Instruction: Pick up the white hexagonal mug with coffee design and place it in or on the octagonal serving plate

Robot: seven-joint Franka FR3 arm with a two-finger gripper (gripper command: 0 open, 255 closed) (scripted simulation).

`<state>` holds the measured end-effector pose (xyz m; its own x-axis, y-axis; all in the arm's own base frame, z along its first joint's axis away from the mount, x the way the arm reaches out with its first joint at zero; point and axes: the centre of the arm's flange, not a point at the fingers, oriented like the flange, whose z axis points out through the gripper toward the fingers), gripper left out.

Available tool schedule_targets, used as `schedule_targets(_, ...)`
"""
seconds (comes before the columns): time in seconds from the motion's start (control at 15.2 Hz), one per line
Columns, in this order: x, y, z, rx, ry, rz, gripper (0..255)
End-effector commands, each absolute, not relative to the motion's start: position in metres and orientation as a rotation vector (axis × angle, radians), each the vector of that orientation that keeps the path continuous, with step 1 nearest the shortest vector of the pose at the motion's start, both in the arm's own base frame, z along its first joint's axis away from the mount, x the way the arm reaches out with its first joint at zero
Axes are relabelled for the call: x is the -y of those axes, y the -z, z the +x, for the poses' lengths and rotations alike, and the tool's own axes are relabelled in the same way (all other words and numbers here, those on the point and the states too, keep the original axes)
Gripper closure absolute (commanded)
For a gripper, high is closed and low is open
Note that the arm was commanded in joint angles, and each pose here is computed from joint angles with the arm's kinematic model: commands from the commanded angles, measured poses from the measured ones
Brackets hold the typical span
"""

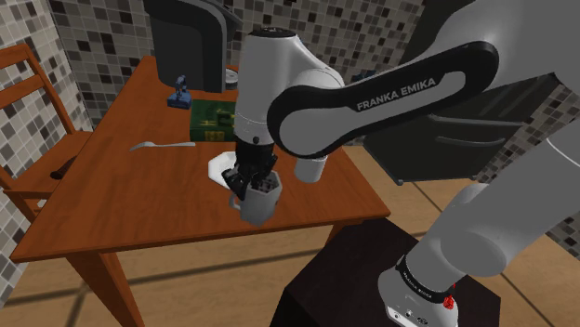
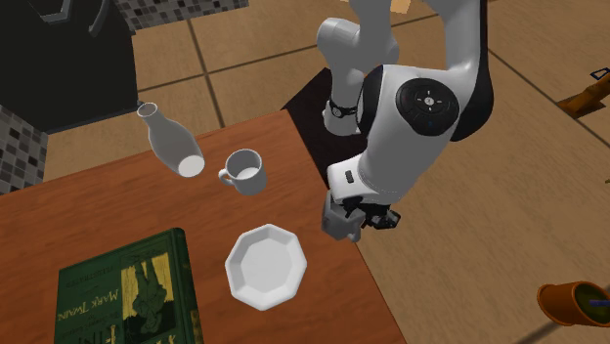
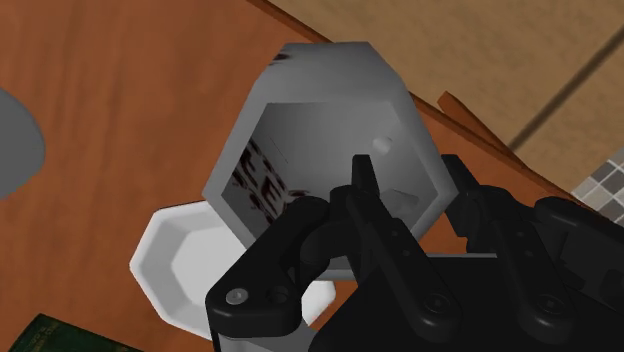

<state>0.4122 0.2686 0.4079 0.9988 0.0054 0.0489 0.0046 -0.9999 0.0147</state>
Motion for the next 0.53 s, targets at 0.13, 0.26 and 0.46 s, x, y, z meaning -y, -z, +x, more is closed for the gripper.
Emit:
schedule_targets(0.13,-0.269,-0.429,0.412,-0.008,-0.076,3.126,255)
schedule_targets(0.26,-0.269,-0.439,0.412,-0.008,-0.076,3.126,255)
schedule_targets(0.46,-0.269,-0.451,0.412,-0.008,-0.076,3.126,255)
